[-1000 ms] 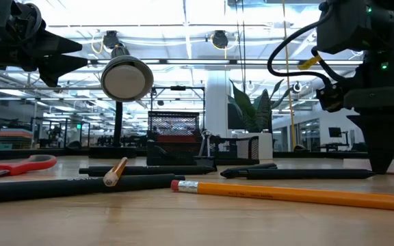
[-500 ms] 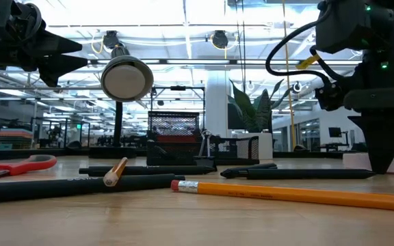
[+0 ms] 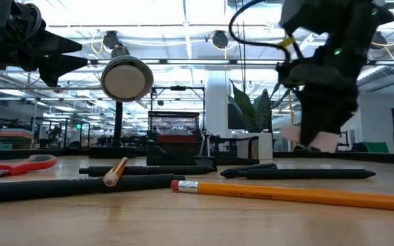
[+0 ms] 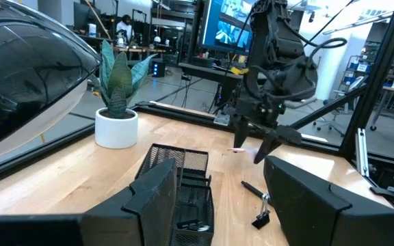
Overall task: Pick and place office supplies into organizer
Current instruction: Put the pink sticky notes into the desk organizer
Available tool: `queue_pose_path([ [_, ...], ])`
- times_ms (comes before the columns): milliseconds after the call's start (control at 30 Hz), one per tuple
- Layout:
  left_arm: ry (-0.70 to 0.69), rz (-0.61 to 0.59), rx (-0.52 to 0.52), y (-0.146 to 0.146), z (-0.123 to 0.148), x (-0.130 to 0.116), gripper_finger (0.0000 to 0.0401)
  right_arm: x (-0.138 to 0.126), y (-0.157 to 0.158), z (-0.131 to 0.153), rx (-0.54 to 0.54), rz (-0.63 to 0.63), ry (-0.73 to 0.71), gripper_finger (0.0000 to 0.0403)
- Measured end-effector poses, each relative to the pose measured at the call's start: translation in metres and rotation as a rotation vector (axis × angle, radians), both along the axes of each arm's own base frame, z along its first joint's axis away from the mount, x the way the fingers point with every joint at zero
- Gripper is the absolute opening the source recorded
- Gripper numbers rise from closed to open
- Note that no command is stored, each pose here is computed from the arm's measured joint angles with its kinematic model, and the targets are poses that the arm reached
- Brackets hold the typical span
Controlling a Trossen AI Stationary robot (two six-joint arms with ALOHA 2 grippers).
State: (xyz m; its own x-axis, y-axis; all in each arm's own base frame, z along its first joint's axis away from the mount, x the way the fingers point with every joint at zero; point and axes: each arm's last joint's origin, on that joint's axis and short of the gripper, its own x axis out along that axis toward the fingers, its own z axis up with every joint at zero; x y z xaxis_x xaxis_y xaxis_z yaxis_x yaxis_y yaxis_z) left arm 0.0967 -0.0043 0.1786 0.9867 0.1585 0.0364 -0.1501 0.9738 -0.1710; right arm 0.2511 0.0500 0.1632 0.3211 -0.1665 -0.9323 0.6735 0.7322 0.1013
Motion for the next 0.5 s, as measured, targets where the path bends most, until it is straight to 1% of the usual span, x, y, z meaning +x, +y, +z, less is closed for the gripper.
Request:
queue_pose_path([
  [100,0.001,0.0,0.0,0.0,0.0,0.0,0.0225,0.008,-0.006,0.004,-0.012,0.043,-0.068,0.029],
  [300,0.007,0.0,0.001,0.0,-0.001,0.0,0.0225,0.024,-0.019,0.011,-0.106,0.231,-0.182,0.0288],
  [500,0.005,0.0,0.001,0.0,-0.001,0.0,0.0225,0.031,-0.04,0.014,-0.244,0.407,-0.183,0.0282],
])
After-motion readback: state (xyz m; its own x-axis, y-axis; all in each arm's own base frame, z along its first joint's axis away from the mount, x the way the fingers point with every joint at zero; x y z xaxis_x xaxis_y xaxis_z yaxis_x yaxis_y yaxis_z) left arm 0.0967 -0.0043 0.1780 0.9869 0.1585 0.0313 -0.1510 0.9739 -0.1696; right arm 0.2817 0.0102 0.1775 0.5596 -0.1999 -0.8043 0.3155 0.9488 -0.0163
